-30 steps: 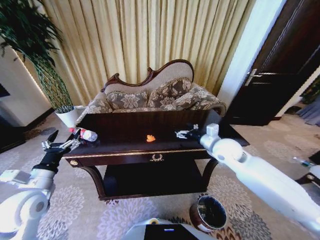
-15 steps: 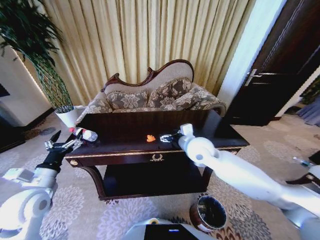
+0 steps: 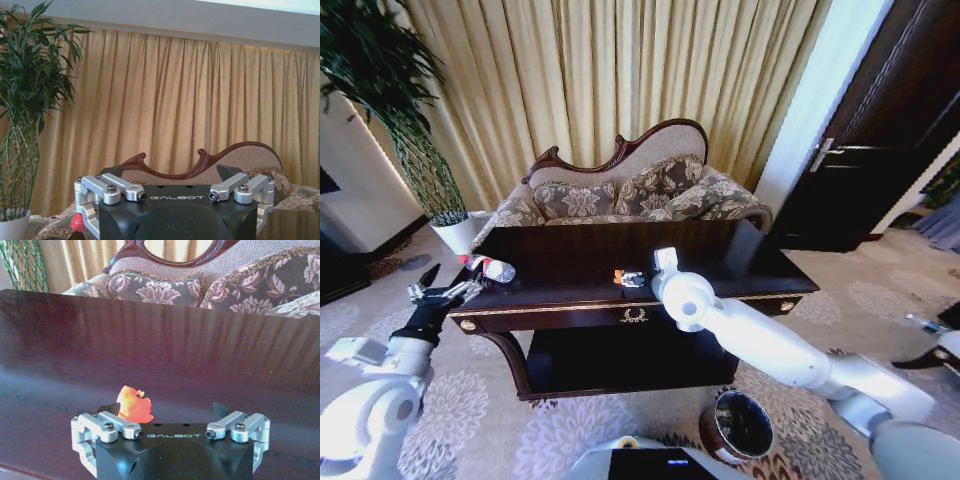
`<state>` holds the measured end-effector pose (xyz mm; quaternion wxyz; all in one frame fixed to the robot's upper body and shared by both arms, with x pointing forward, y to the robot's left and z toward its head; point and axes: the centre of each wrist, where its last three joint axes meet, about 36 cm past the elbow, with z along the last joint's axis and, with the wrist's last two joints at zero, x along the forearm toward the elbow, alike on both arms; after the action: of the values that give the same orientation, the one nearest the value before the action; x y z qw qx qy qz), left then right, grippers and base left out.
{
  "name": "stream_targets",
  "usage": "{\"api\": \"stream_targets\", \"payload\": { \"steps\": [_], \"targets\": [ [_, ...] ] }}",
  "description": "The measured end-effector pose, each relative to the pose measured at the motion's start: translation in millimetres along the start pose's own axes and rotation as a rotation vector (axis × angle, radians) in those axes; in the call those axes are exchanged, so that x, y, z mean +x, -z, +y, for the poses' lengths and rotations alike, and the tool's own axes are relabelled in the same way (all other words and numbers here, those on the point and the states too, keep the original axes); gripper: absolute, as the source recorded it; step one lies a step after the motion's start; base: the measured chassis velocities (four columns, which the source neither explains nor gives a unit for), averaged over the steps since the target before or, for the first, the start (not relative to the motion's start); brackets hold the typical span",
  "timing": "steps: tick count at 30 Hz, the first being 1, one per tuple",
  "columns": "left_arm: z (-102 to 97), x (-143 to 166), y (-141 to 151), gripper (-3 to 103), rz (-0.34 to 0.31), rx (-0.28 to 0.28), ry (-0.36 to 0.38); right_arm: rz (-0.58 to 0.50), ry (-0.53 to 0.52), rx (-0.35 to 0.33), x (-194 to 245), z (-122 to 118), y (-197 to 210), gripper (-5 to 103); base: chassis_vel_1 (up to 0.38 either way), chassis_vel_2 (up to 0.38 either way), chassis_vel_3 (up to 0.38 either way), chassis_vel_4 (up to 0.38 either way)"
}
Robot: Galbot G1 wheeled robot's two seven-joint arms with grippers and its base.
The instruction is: Move to the front of the table and place the trash on the table into the trash bin.
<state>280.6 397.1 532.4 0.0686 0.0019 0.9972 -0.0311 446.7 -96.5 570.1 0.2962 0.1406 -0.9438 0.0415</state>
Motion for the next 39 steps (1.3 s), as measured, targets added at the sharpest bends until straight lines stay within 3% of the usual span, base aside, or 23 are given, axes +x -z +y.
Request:
{"api": "stream_targets", "payload": {
  "steps": [15,16,18,21,24,27,30,31,33,34,36,37,38,39],
  "targets": [
    [4.8,2.4,-2.2,100,-0.009,0.003,0.016,0.014,0.017,0.002,-10.2,17.5,-4.1,103,0.0,0.0,0.0,0.0],
    [5.1,2.4,-1.9,100,-0.011,0.002,0.017,0.014,0.014,0.004,-11.6,18.0,-4.0,97,0.0,0.0,0.0,0.0],
    [5.4,2.4,-1.6,100,-0.013,0.002,0.017,0.014,0.014,0.005,-12.1,18.0,-4.0,97,0.0,0.0,0.0,0.0],
    [5.7,2.2,-0.4,100,-0.017,0.003,0.018,0.014,0.013,0.007,-13.2,17.6,-4.0,88,0.0,0.0,0.0,0.0],
    [6.0,1.9,-0.4,100,-0.023,0.003,0.019,0.012,0.014,0.013,-14.3,17.0,-5.4,72,0.0,0.0,0.0,0.0],
    [6.2,1.9,-0.8,100,-0.024,0.003,0.02,0.01,0.014,0.013,-14.4,16.9,-5.7,66,0.0,0.0,0.0,0.0],
    [6.1,1.9,-1.3,100,-0.025,0.005,0.021,0.01,0.014,0.011,-14.8,17.0,-6.7,50,0.0,0.0,0.0,0.0],
    [6.1,1.9,-1.3,100,-0.025,0.005,0.021,0.01,0.014,0.011,-14.8,17.0,-6.7,50,0.0,0.0,0.0,0.0],
    [6.8,0.8,-1.1,100,-0.028,0.005,0.021,0.008,0.015,0.009,-15.8,17.7,-6.8,34,0.0,0.0,0.0,0.0],
    [6.8,0.8,-1.1,100,-0.028,0.005,0.021,0.008,0.015,0.009,-15.8,17.7,-6.8,34,0.0,0.0,0.0,0.0],
    [7.0,0.3,-0.9,100,-0.03,0.005,0.021,0.005,0.015,0.007,-16.2,18.0,-6.7,23,0.0,0.0,0.0,0.0],
    [7.0,0.3,-0.9,100,-0.03,0.005,0.021,0.005,0.015,0.007,-16.2,18.0,-6.7,23,0.0,0.0,0.0,0.0],
    [7.0,0.2,-0.8,100,-0.031,0.005,0.021,0.001,0.013,0.005,-16.4,18.0,-6.7,13,0.0,0.0,0.0,0.0],
    [7.0,0.1,-0.8,100,-0.031,0.006,0.021,-0.003,0.011,0.002,-16.4,17.8,-6.5,13,0.0,0.0,0.0,0.0]
  ]
}}
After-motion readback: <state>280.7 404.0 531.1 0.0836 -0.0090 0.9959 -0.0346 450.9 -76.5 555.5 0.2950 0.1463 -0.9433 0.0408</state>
